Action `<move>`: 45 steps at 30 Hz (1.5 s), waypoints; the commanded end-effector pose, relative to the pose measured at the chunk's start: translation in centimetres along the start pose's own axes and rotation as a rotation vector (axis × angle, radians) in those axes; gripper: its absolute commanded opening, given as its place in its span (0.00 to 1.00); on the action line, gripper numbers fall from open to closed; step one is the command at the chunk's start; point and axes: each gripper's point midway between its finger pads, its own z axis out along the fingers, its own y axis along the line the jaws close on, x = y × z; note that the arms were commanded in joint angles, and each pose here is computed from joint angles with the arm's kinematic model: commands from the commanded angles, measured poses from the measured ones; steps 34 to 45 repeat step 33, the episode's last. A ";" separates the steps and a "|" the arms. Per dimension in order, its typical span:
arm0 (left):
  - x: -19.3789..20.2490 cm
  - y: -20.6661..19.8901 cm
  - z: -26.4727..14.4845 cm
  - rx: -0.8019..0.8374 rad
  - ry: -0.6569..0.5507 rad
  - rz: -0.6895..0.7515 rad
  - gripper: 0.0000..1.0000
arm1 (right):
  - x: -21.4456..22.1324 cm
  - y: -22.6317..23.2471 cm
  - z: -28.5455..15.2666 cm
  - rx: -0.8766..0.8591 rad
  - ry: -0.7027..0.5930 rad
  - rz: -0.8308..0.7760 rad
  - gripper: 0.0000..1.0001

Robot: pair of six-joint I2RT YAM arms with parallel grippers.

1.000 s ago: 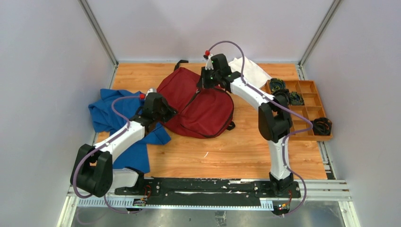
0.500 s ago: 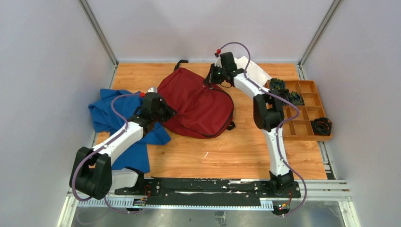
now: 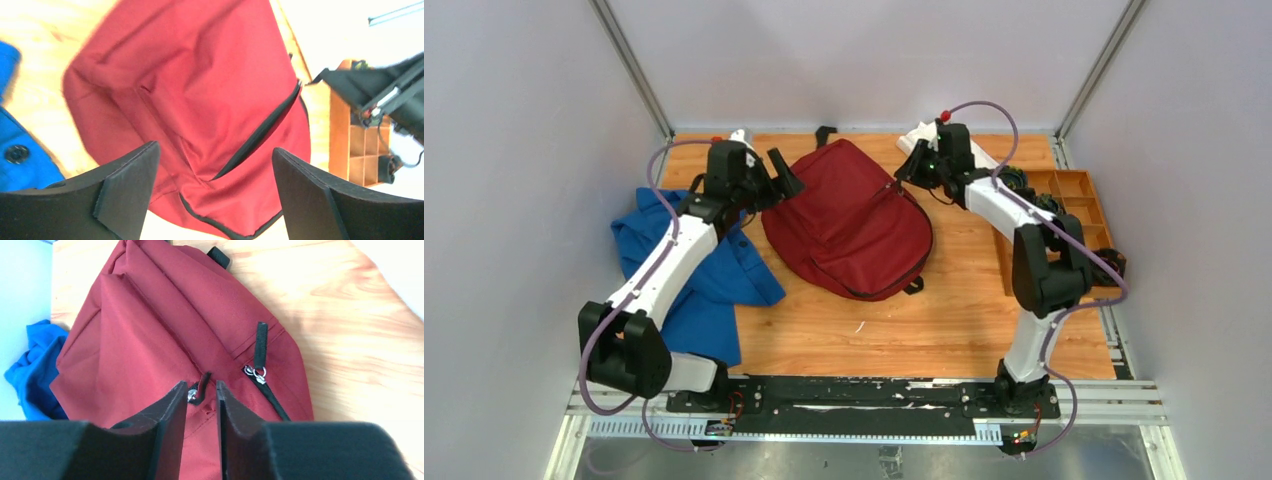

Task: Pack the student bag
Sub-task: Zip the student bag at the center of the board, then reset both arms

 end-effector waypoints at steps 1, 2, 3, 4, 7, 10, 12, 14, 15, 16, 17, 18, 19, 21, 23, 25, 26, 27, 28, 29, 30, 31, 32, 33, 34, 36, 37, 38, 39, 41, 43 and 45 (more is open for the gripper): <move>-2.4 -0.3 -1.5 -0.003 0.032 0.114 0.91 | -2.4 -1.5 -3.1 0.076 -0.129 -0.044 0.39; -2.8 -0.5 -2.0 -0.010 0.024 0.135 0.92 | -2.8 -1.2 -4.4 0.083 -0.146 -0.077 0.44; -3.3 -0.6 -2.6 -0.013 0.012 0.153 0.94 | -3.4 -1.0 -5.8 0.096 -0.171 -0.103 0.48; -3.6 -0.6 -3.1 -0.018 0.000 0.168 0.97 | -4.0 -0.9 -7.4 0.119 -0.203 -0.129 0.50; -4.2 -1.3 -5.6 0.033 -0.025 0.163 1.00 | -5.4 -1.0 -13.0 0.226 -0.272 -0.176 0.61; -4.5 -1.8 -8.5 0.135 -0.057 0.118 1.00 | -3.3 -0.3 -17.5 0.261 -0.229 -0.166 0.93; -4.6 -0.3 -10.1 0.059 -0.103 0.116 1.00 | -1.0 -0.3 -20.5 0.313 -0.213 -0.198 0.95; -4.7 1.6 -11.6 -0.046 -0.155 0.102 1.00 | 1.6 -2.1 -23.1 0.397 -0.183 -0.214 0.96; -4.7 2.0 -12.5 -0.074 -0.180 0.096 1.00 | 2.5 -2.9 -24.5 0.428 -0.182 -0.214 0.97; -4.5 2.1 -13.3 -0.077 -0.198 0.091 1.00 | 3.3 -3.8 -25.7 0.457 -0.184 -0.206 0.97; -4.3 1.8 -13.9 -0.061 -0.212 0.076 1.00 | 4.1 -4.3 -26.6 0.469 -0.187 -0.201 0.97; -4.1 1.3 -14.8 -0.035 -0.228 0.068 1.00 | 4.8 -4.8 -27.5 0.476 -0.192 -0.201 0.98; -3.8 0.8 -15.5 -0.009 -0.238 0.066 1.00 | 5.3 -5.5 -28.3 0.499 -0.208 -0.195 0.98; -3.4 0.0 -17.0 0.038 -0.264 0.085 1.00 | 5.9 -6.9 -29.8 0.550 -0.249 -0.185 1.00; -3.2 0.0 -18.4 0.042 -0.304 0.101 1.00 | 5.8 -7.4 -31.1 0.574 -0.296 -0.178 1.00; -3.3 0.6 -19.4 0.017 -0.348 0.094 1.00 | 5.2 -6.9 -32.0 0.560 -0.336 -0.172 1.00; -3.3 0.5 -19.8 0.018 -0.362 0.092 1.00 | 4.9 -6.5 -32.4 0.545 -0.353 -0.169 1.00; -3.4 0.2 -20.2 0.031 -0.371 0.095 1.00 | 4.5 -6.0 -32.7 0.528 -0.368 -0.170 1.00; -3.5 -0.2 -20.5 0.048 -0.371 0.099 1.00 | 4.1 -5.6 -32.9 0.516 -0.379 -0.171 1.00; -3.7 -0.7 -20.7 0.063 -0.373 0.105 1.00 | 3.8 -5.4 -33.2 0.512 -0.389 -0.171 1.00; -3.8 -1.0 -21.0 0.074 -0.376 0.112 1.00 | 3.7 -5.3 -33.3 0.509 -0.394 -0.175 1.00; -4.0 -1.2 -21.1 0.078 -0.380 0.117 1.00 | 3.5 -5.2 -33.3 0.506 -0.400 -0.181 0.99; -4.1 -1.2 -21.2 0.075 -0.386 0.119 1.00 | 3.5 -5.2 -33.1 0.506 -0.400 -0.186 0.99; -4.2 -1.1 -21.2 0.070 -0.389 0.120 1.00 | 3.4 -5.1 -33.1 0.500 -0.401 -0.190 0.99; -4.2 -1.1 -21.2 0.070 -0.389 0.120 1.00 | 3.4 -5.1 -33.1 0.500 -0.401 -0.190 0.99; -4.2 -1.1 -21.2 0.070 -0.389 0.120 1.00 | 3.4 -5.1 -33.1 0.500 -0.401 -0.190 0.99; -4.2 -1.1 -21.2 0.070 -0.389 0.120 1.00 | 3.4 -5.1 -33.1 0.500 -0.401 -0.190 0.99; -4.2 -1.1 -21.2 0.070 -0.389 0.120 1.00 | 3.4 -5.1 -33.1 0.500 -0.401 -0.190 0.99; -4.2 -1.1 -21.2 0.070 -0.389 0.120 1.00 | 3.4 -5.1 -33.1 0.500 -0.401 -0.190 0.99; -4.2 -1.1 -21.2 0.070 -0.389 0.120 1.00 | 3.4 -5.1 -33.1 0.500 -0.401 -0.190 0.99; -4.2 -1.1 -21.2 0.070 -0.389 0.120 1.00 | 3.4 -5.1 -33.1 0.500 -0.401 -0.190 0.99; -4.2 -1.1 -21.2 0.070 -0.389 0.120 1.00 | 3.4 -5.1 -33.1 0.500 -0.401 -0.190 0.99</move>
